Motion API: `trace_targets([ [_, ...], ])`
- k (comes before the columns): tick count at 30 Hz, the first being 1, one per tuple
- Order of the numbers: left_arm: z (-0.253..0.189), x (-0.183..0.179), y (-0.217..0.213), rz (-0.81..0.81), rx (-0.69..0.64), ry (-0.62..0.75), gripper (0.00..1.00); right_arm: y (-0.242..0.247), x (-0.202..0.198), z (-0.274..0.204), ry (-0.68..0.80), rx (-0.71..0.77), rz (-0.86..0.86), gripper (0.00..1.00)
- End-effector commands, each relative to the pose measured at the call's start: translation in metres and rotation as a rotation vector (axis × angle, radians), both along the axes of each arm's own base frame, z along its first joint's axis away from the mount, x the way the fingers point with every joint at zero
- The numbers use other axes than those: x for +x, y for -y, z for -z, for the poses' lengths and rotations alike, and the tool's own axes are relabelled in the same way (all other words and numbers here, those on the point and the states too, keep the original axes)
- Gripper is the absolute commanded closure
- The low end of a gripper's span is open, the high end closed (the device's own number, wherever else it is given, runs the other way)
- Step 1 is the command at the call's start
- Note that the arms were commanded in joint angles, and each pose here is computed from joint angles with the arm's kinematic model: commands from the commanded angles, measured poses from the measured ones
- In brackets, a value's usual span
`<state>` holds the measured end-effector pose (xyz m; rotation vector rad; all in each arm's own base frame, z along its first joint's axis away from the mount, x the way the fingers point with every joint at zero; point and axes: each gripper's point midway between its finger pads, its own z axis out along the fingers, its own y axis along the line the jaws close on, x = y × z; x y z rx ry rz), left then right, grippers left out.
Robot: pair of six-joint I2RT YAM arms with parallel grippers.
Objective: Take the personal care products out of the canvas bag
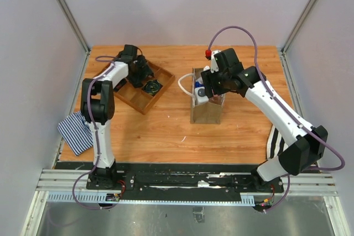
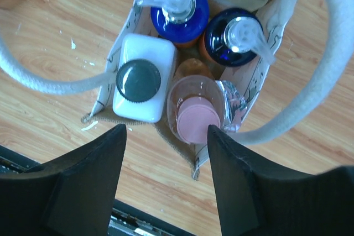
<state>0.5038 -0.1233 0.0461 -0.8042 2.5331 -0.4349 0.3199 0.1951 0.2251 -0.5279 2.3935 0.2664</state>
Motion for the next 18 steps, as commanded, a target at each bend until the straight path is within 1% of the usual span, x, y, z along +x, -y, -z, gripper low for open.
trace_targets([
  [1, 0.062, -0.067, -0.082, -0.14, 0.145, -0.271, 0.21, 0.018, -0.014, 0.022, -0.069, -0.051, 0.048, 0.38],
  [5, 0.053, -0.067, -0.103, -0.196, 0.123, -0.248, 0.19, 0.024, -0.013, 0.028, -0.076, -0.054, 0.061, 0.37],
  [9, 0.057, -0.053, -0.114, -0.223, 0.101, -0.246, 0.19, 0.023, -0.007, 0.035, -0.082, -0.035, 0.063, 0.37],
  [12, 0.06, -0.035, -0.122, -0.229, 0.087, -0.236, 0.19, 0.022, -0.001, 0.04, -0.085, -0.023, 0.054, 0.39],
  [18, 0.049, 0.009, -0.153, -0.288, 0.102, -0.165, 0.19, 0.022, 0.015, 0.031, -0.044, 0.0, 0.049, 0.41],
])
